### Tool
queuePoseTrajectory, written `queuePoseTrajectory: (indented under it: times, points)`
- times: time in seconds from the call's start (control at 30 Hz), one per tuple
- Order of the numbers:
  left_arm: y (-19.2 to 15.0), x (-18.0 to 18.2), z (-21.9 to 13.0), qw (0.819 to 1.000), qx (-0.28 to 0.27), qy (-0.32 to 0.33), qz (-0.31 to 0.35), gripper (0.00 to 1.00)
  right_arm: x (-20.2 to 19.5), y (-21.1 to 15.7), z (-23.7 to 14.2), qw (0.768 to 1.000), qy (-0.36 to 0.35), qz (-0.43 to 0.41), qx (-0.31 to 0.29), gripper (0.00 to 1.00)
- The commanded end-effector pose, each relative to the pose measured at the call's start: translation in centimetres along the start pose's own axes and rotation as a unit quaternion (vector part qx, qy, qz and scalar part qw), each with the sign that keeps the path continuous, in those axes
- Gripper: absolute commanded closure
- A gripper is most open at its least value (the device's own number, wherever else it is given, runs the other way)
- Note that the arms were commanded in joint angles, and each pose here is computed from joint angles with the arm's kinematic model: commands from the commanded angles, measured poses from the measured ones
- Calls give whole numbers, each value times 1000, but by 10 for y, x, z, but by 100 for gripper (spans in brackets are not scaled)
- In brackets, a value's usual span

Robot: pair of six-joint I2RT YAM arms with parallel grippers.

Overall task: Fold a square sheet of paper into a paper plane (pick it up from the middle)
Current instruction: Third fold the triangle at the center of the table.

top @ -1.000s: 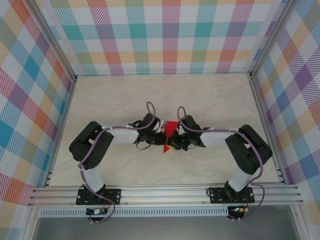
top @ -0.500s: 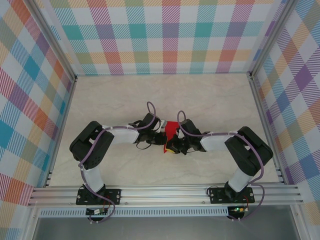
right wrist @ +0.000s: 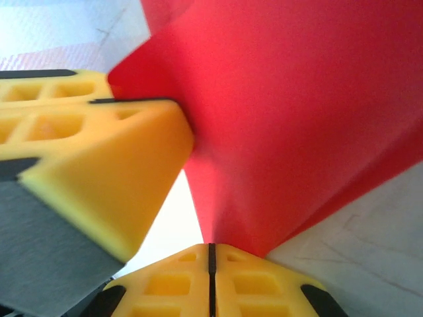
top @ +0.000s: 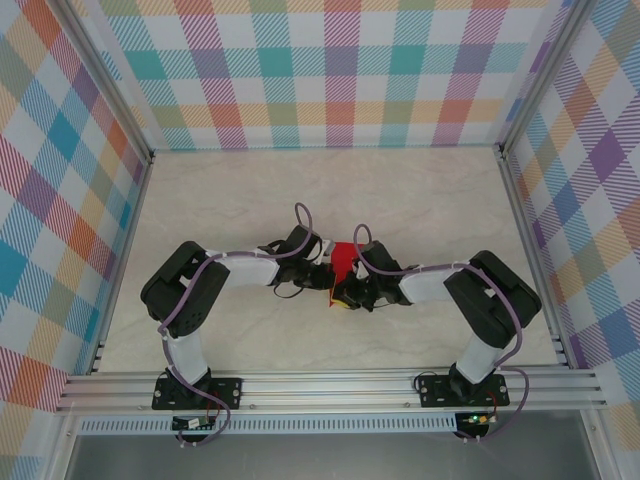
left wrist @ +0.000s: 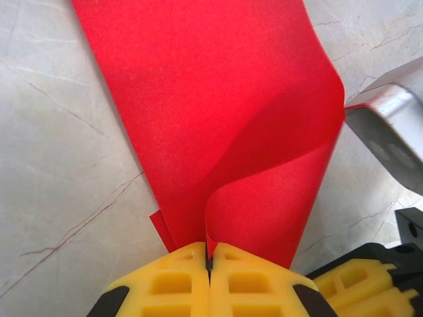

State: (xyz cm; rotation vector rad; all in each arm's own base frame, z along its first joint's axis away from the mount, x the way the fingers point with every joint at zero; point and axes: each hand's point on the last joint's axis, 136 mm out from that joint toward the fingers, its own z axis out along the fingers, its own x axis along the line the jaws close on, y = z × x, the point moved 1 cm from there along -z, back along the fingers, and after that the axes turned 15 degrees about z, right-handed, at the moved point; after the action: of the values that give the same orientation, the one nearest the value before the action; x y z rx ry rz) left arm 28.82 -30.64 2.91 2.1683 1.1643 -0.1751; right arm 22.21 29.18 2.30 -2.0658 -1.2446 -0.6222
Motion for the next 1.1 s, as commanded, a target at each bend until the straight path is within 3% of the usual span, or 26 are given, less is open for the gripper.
queuePoseTrajectory:
  times: [0.0,0.37,0.63,0.83,1.07]
  points:
    - [-25,15,11,999,45,16,-13,100,-21,-1,9,1000,-21,3,3,92]
    - [-27,16,12,999,46,17,-13,100,8,-15,-11,998,48,-41,6,90]
    - [-26,15,12,999,47,15,-13,100,14,-22,0,997,57,-50,23,90]
    - [-27,15,12,999,48,15,-14,100,-4,-11,6,999,11,-42,-3,91]
    - [-25,15,12,999,47,15,-12,100,-21,-13,9,999,-21,-26,6,93]
